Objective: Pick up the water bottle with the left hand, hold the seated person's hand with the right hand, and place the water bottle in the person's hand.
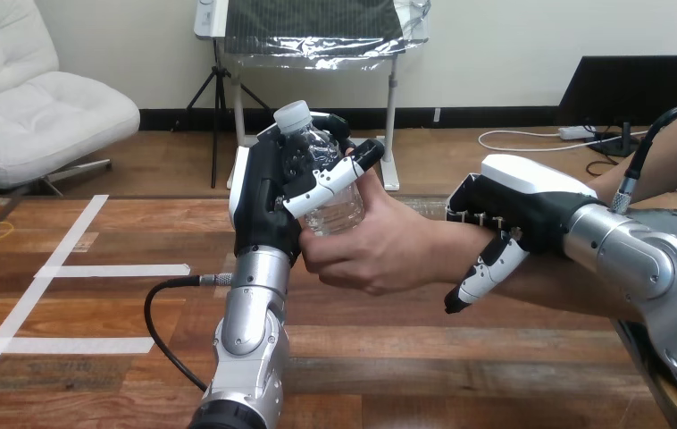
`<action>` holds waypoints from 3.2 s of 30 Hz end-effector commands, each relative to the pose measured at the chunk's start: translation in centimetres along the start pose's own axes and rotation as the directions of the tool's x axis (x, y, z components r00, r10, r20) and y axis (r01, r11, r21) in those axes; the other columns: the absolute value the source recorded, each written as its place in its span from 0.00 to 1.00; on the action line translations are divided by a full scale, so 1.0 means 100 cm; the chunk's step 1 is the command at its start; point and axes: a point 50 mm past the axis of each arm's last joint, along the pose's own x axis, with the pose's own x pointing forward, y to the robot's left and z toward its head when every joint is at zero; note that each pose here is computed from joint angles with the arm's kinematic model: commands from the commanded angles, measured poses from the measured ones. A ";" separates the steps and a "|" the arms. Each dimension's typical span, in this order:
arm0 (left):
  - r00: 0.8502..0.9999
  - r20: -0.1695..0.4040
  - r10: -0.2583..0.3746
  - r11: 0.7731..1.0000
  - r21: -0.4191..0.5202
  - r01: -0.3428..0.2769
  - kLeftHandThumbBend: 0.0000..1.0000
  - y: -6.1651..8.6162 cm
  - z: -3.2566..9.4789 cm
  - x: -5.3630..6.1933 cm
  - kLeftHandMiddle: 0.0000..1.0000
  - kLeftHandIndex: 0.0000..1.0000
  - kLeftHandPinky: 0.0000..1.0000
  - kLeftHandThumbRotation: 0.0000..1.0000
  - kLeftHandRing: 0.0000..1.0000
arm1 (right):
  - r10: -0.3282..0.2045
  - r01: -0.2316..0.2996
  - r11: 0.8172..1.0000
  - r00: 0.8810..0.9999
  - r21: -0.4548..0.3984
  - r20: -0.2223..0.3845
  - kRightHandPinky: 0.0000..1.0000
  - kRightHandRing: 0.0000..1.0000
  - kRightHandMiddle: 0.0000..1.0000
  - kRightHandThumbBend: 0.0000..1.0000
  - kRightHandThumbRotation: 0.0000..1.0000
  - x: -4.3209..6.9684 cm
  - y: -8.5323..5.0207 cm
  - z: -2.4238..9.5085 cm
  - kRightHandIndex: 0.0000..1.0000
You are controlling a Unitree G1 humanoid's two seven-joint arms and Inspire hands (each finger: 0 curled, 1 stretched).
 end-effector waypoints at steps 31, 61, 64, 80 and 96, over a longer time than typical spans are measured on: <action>0.984 0.062 -0.168 0.986 0.019 0.167 0.76 -0.035 0.021 0.018 0.47 0.49 0.34 0.03 0.42 | -0.058 0.058 0.998 0.998 0.011 0.012 0.25 0.32 0.39 0.92 0.01 -0.001 -0.020 0.004 0.36; 0.974 0.144 -0.174 0.966 0.219 0.140 0.68 0.002 0.044 0.000 0.74 0.72 0.69 0.80 0.74 | 0.081 -0.081 0.994 0.997 -0.074 -0.002 0.48 0.58 0.65 0.99 0.72 -0.027 -0.018 -0.012 0.72; 0.973 0.156 -0.170 0.963 0.235 0.130 0.68 0.007 0.047 -0.003 0.75 0.73 0.73 0.83 0.76 | 0.092 -0.092 0.995 0.996 -0.047 0.000 0.49 0.60 0.67 1.00 0.72 -0.030 -0.017 -0.015 0.75; 0.971 0.213 -0.104 0.983 0.169 0.068 0.67 0.022 0.064 -0.024 0.76 0.71 0.83 0.77 0.78 | 0.102 -0.102 0.991 0.995 0.089 0.009 0.65 0.79 0.83 1.00 0.70 -0.048 -0.012 -0.020 0.86; 0.973 0.213 -0.091 0.983 0.176 0.054 0.67 0.026 0.076 -0.046 0.73 0.68 0.68 0.81 0.71 | -0.009 0.007 0.991 1.000 0.135 0.013 0.71 0.90 0.91 1.00 0.84 -0.062 -0.009 -0.020 0.91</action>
